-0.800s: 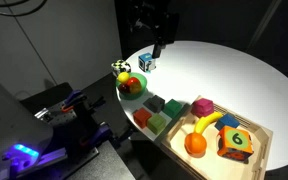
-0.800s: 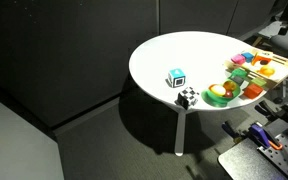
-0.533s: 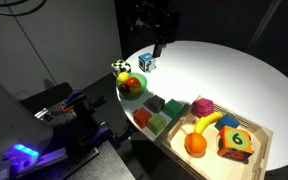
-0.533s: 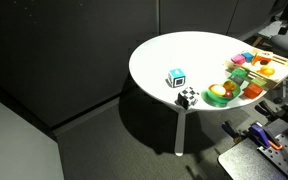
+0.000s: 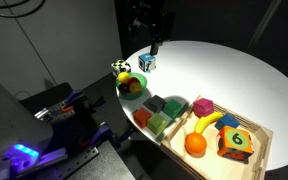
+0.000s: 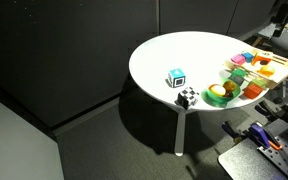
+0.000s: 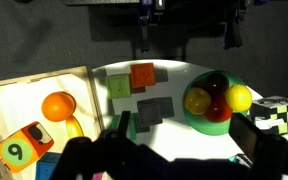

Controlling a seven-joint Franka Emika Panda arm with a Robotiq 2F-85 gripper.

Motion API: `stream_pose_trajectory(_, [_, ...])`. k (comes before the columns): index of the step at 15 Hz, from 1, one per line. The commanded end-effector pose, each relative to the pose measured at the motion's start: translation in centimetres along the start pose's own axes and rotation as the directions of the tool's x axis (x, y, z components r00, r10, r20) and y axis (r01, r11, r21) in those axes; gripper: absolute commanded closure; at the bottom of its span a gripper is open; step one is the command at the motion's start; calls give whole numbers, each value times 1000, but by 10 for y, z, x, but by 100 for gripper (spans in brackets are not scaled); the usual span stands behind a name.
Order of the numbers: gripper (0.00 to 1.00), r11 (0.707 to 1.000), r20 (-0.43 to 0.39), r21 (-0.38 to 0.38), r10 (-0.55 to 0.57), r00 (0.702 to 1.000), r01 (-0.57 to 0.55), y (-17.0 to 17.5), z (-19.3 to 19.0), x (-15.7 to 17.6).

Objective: Pick up the yellow lemon and put it on the tray

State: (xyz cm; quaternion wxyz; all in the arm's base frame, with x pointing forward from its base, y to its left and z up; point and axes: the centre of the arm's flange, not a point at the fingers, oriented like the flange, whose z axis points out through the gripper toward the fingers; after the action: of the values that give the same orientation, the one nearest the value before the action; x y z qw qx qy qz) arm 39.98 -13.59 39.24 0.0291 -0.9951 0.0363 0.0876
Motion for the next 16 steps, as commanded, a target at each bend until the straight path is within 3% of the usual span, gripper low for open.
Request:
stream_pose_trajectory(1, [0,998,-14,-56,5,1000,-6,-28,10,4])
stream_pose_trajectory(9, [0,988,-50,-152,-28,998,20,-84,46,11])
stream_pose_trajectory(16, [0,981,-115,-180,-95,989,73,-116,87,12])
